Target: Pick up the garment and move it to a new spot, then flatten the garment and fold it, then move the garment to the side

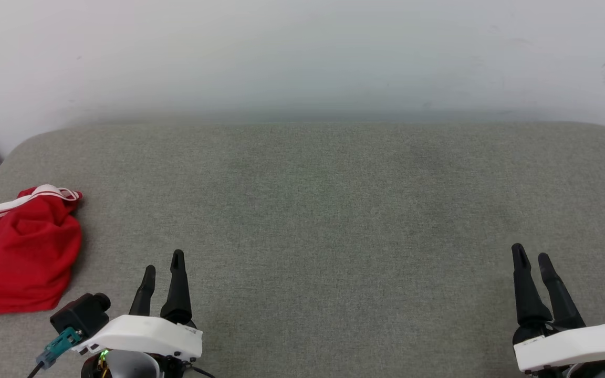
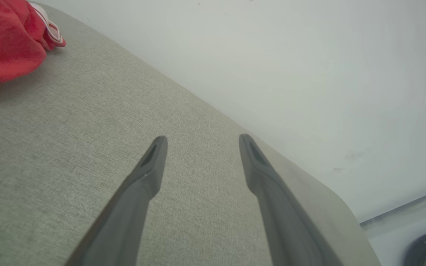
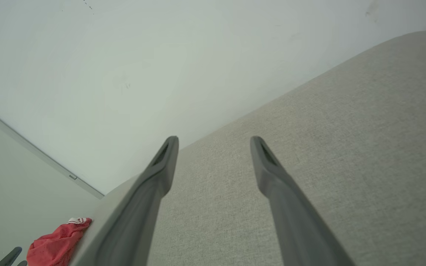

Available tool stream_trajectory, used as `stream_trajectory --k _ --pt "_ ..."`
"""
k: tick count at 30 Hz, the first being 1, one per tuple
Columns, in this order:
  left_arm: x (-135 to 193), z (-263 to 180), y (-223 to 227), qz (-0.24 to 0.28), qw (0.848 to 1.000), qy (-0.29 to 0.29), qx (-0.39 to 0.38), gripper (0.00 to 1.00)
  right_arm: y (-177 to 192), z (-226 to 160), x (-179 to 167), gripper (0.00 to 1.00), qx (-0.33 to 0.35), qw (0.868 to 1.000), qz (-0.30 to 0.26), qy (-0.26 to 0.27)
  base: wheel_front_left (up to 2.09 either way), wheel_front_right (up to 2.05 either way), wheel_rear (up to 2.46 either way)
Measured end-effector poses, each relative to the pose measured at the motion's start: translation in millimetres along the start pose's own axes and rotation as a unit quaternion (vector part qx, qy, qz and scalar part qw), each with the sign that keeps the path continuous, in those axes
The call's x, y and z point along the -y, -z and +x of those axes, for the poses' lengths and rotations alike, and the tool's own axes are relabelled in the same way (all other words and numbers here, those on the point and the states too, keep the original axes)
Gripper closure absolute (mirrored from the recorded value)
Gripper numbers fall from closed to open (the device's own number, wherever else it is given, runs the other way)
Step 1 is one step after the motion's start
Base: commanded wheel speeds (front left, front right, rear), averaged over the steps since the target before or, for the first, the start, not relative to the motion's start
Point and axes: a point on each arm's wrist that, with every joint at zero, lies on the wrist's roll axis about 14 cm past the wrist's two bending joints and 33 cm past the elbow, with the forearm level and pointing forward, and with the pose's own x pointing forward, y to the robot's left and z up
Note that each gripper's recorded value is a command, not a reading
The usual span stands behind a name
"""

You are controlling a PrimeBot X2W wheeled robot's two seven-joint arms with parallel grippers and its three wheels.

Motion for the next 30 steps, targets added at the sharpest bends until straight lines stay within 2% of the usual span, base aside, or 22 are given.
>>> stream_trajectory --k 17,30 --pt "12 -3 2 0.112 0.993 0.024 0.014 0.00 2 -5 -5 0.00 0.005 0.994 -0.106 -0.014 0.00 0.00 0.00" --pt "11 -8 4 0.172 0.985 0.024 0.025 0.00 -4 -7 -14 0.00 0.021 0.985 -0.167 -0.033 0.00 0.00 0.00"
